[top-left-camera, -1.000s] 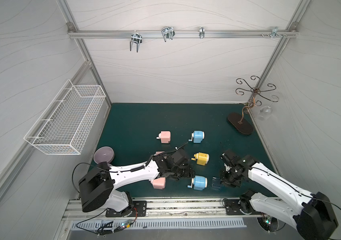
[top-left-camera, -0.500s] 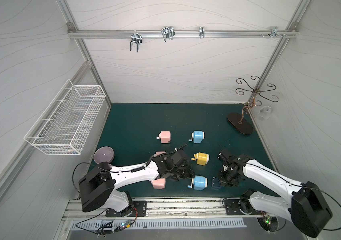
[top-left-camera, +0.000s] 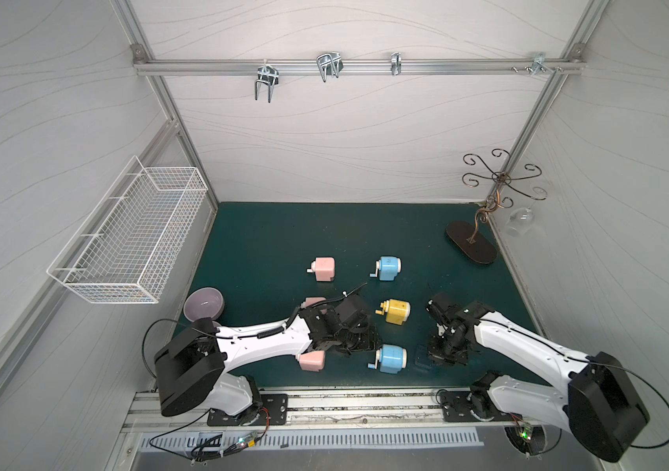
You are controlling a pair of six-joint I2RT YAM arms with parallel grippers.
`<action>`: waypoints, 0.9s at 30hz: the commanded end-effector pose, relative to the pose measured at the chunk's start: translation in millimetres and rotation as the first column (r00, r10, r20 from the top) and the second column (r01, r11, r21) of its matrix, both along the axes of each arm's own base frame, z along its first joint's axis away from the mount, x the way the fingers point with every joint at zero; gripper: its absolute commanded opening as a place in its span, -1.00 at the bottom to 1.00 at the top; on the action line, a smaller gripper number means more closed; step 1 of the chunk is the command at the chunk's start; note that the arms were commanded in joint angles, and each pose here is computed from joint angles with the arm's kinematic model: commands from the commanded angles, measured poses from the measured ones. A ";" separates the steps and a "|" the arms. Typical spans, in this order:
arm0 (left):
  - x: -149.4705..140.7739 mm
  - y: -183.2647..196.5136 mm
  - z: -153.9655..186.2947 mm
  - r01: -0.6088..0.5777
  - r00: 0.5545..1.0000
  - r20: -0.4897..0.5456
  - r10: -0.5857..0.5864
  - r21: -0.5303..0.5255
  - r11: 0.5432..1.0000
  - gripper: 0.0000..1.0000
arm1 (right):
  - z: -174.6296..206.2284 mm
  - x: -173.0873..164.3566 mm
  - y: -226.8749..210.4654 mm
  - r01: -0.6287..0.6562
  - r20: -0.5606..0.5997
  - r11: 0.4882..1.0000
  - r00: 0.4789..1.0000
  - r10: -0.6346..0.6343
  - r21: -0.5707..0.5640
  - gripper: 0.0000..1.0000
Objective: Put the tray back into the pencil sharpener
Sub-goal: Pick up the container from the center of the board.
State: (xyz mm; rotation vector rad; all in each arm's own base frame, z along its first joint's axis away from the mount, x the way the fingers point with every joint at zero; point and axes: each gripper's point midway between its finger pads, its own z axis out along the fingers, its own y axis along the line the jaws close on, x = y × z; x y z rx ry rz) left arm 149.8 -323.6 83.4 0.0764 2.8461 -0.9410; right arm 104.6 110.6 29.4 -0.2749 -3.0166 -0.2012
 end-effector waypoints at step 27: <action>-17.2 -29.9 12.6 0.016 1.000 -0.002 -0.016 -0.144 0.989 0.48 | 38.1 -29.2 -5.7 -0.067 -0.028 0.993 0.998 0.064 -0.095 -1.00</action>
